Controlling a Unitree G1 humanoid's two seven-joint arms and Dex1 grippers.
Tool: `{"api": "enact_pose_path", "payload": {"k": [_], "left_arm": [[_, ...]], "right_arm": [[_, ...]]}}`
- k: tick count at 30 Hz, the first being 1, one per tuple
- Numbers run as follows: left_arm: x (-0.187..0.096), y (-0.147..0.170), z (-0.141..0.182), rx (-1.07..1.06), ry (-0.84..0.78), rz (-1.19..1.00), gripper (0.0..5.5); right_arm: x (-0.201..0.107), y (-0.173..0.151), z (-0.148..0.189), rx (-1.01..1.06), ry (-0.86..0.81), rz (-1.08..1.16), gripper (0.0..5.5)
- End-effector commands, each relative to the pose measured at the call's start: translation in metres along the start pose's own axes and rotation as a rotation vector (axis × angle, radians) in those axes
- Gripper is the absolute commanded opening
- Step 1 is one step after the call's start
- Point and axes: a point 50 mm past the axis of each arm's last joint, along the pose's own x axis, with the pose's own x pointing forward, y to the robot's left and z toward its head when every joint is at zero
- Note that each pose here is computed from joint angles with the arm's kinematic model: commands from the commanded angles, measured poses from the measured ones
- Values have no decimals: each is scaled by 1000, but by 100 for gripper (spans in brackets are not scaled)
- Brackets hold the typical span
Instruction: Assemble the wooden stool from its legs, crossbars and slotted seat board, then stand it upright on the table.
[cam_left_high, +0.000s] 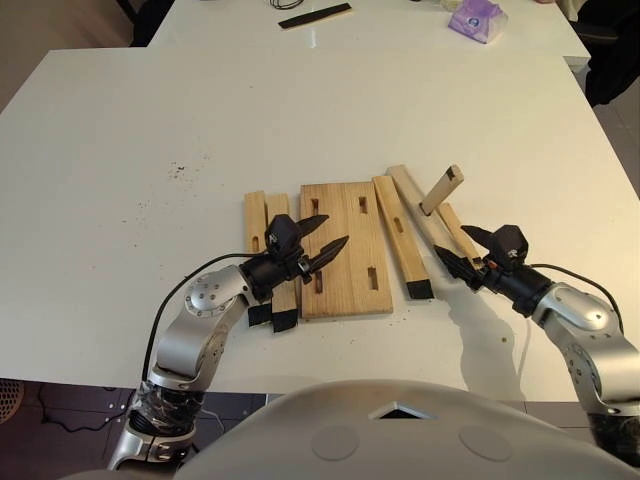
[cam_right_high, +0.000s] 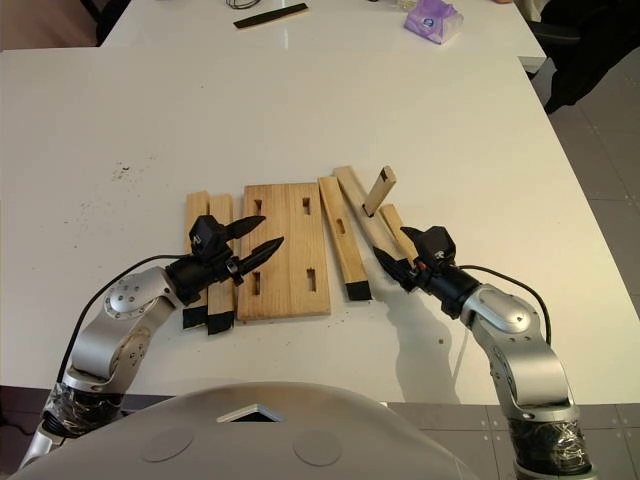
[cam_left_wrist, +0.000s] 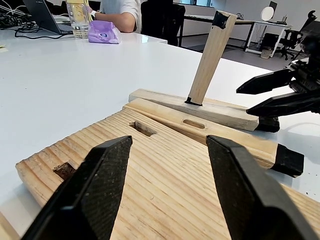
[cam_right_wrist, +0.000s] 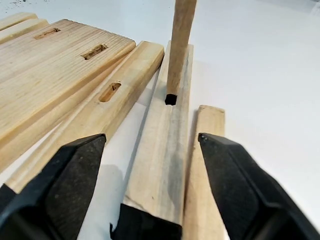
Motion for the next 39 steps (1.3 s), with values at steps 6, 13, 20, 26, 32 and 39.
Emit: {"api": "enact_pose_path", "payload": {"k": [6,13,20,26,32,39], "left_arm": [[2,-1,0,9,7,-11,276],[1,-1,0,11,10,-16,276],[2,-1,0,11,13,-15,276],[1,1,-1,12,12,-12,276],[3,12,32,-55,-110,-1,290],[-4,-8,101,-263,-325,-414,334]], "right_arm": [[12,1,-10,14,50,-30,342],[15,14,-24,45,80,-2,322],[16,8,-31,52,123,-102,215],[18,8,-20,65,70,-107,205],[16,5,57,140,-317,96,205],[-23,8,117,295,-515,700,205]]}}
